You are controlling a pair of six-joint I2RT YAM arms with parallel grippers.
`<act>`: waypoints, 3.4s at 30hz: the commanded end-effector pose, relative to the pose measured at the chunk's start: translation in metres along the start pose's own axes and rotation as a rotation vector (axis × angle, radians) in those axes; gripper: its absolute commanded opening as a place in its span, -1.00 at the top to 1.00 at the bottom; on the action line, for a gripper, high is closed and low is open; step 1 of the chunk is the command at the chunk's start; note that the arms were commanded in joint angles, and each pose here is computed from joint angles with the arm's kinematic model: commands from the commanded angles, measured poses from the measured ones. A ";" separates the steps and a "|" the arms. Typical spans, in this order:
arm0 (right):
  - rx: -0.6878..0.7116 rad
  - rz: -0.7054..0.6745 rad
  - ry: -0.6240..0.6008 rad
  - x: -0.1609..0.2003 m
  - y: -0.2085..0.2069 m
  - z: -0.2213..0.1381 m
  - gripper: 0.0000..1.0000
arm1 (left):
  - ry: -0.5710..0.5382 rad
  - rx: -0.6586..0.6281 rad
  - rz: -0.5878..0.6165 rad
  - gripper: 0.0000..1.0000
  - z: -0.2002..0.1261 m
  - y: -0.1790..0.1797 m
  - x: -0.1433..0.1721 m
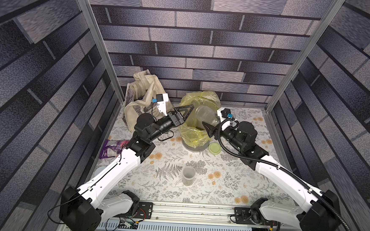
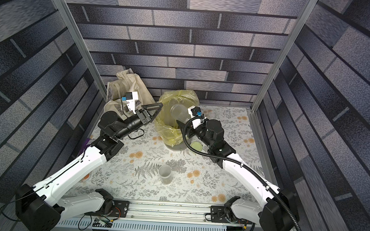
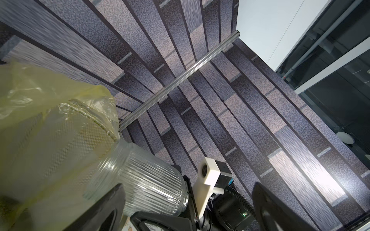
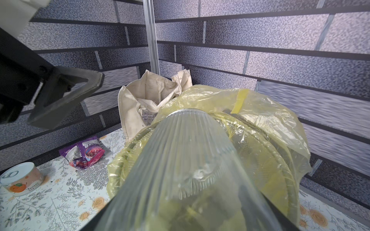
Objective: Empty moldy mung beans from jars
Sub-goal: Pour the moldy mung beans from the jar into the trash bin, then place the jar at the center of the board.
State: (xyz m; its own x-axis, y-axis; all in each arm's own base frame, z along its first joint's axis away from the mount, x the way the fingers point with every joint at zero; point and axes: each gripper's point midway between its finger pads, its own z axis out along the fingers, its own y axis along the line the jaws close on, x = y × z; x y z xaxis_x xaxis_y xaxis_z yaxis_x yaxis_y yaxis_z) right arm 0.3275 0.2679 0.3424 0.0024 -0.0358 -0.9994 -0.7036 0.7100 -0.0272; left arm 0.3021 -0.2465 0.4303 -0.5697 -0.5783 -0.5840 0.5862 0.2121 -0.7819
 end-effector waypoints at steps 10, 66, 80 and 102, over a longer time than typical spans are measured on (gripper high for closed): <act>0.023 -0.107 -0.336 -0.106 0.006 -0.020 0.21 | 0.011 -0.026 -0.025 -1.00 0.006 0.002 -0.003; -0.057 -0.134 -0.380 -0.081 0.034 0.015 0.15 | 0.070 0.085 -0.224 -0.28 0.084 0.026 0.013; -0.061 -0.143 -0.354 -0.077 0.035 0.018 -0.35 | 0.090 0.107 -0.170 -0.03 0.078 0.017 -0.001; -0.079 -0.151 -0.297 -0.070 0.037 0.016 -1.00 | 0.044 0.067 -0.069 0.02 0.058 0.010 -0.028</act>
State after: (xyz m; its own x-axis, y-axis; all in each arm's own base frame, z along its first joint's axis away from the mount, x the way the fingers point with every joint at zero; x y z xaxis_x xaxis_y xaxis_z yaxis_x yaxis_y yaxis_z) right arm 0.3232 0.3105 0.3898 0.2785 0.0541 -0.9589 -0.7263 0.6651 -0.1735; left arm 0.3734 -0.2897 0.4034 -0.7098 -0.5260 -0.4686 0.4648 0.1501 -0.8726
